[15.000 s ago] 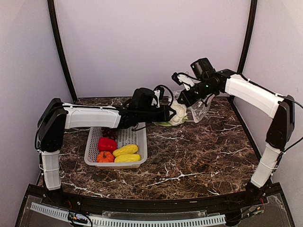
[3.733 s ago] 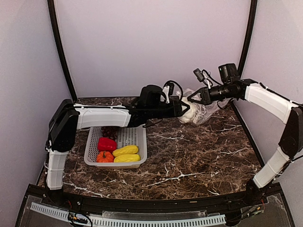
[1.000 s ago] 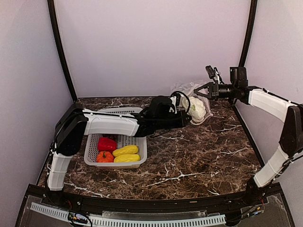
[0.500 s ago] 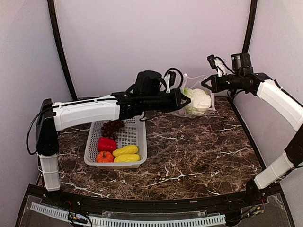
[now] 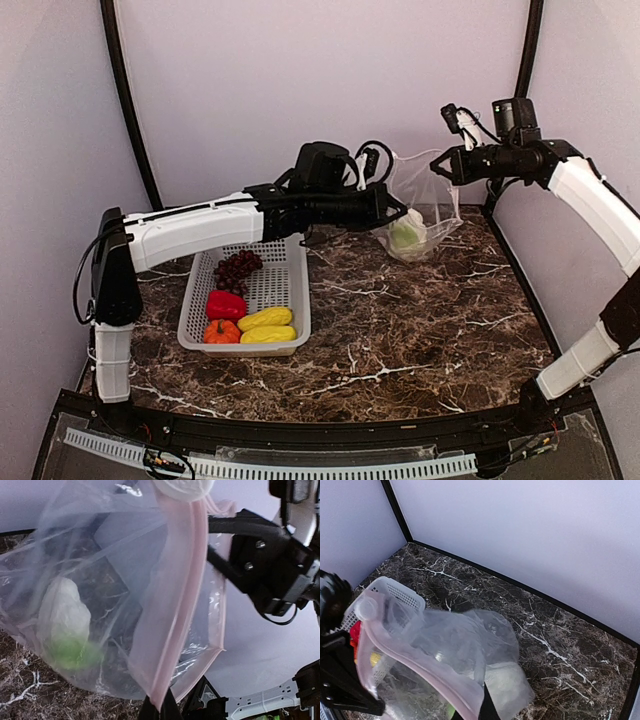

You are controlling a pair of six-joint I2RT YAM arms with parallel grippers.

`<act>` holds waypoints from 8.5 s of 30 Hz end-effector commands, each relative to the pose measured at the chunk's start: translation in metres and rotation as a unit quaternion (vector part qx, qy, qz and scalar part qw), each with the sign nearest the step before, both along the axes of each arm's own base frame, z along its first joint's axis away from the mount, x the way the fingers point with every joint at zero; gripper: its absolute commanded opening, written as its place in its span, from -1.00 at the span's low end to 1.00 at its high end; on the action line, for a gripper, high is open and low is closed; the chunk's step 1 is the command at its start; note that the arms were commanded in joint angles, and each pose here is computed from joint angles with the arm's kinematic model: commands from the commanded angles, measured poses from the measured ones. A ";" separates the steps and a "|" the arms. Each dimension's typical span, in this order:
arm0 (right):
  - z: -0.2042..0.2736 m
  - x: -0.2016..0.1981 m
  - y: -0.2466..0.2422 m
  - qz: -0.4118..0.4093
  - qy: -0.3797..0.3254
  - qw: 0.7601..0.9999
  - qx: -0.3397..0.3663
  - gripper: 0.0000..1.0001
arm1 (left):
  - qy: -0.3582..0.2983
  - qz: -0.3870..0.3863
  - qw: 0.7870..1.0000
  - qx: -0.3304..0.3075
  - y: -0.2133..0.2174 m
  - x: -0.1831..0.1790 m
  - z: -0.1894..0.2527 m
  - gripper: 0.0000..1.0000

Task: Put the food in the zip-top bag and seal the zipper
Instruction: Adjust the zipper food storage bag at the center of the board, then pick up the fake fruit from the bin, then place the fake fruit in the zipper food storage bag, then pick up the fake fruit from the bin.

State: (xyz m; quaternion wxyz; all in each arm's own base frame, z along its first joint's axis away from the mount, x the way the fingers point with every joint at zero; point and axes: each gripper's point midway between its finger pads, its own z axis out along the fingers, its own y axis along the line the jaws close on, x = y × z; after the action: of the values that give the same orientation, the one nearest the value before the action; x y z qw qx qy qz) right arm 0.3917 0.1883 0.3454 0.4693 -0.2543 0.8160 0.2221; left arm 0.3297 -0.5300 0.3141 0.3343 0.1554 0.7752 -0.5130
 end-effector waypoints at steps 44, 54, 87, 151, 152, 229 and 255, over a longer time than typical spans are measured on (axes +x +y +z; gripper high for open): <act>-0.017 -0.001 0.000 0.012 -0.027 0.999 -0.026 -1.00 | -0.055 -0.181 0.847 0.496 0.262 -0.086 -0.144 0.54; -0.034 -0.007 0.003 0.025 -0.014 0.999 -0.022 -1.00 | -0.079 -0.190 0.822 0.532 0.260 -0.060 -0.191 0.63; -0.039 -0.013 0.013 0.051 0.008 0.999 0.004 -1.00 | -0.012 -0.188 0.809 0.557 0.266 -0.040 -0.256 -0.06; -0.010 -0.016 0.044 0.064 0.120 0.991 0.005 -1.00 | -0.365 0.194 0.906 0.095 -0.018 0.031 0.024 -0.04; -0.010 -0.015 0.044 0.063 0.121 0.991 0.004 -1.00 | -0.361 0.200 0.905 0.099 -0.016 0.033 0.022 0.02; -0.083 -0.045 0.050 0.157 0.096 0.983 -0.013 -1.00 | -0.088 -0.235 0.717 0.650 0.269 -0.126 -0.207 0.62; -0.089 -0.045 0.050 0.156 0.100 0.983 -0.016 -1.00 | -0.030 -0.385 0.710 0.589 0.259 -0.160 -0.262 0.67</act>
State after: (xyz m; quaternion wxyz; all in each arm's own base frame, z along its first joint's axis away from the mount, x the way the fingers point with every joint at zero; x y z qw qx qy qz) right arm 0.3472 0.2343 0.2465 0.3224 -0.3526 0.8253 0.3010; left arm 0.1929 -0.2772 0.0671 0.0263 0.6082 0.7933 -0.0013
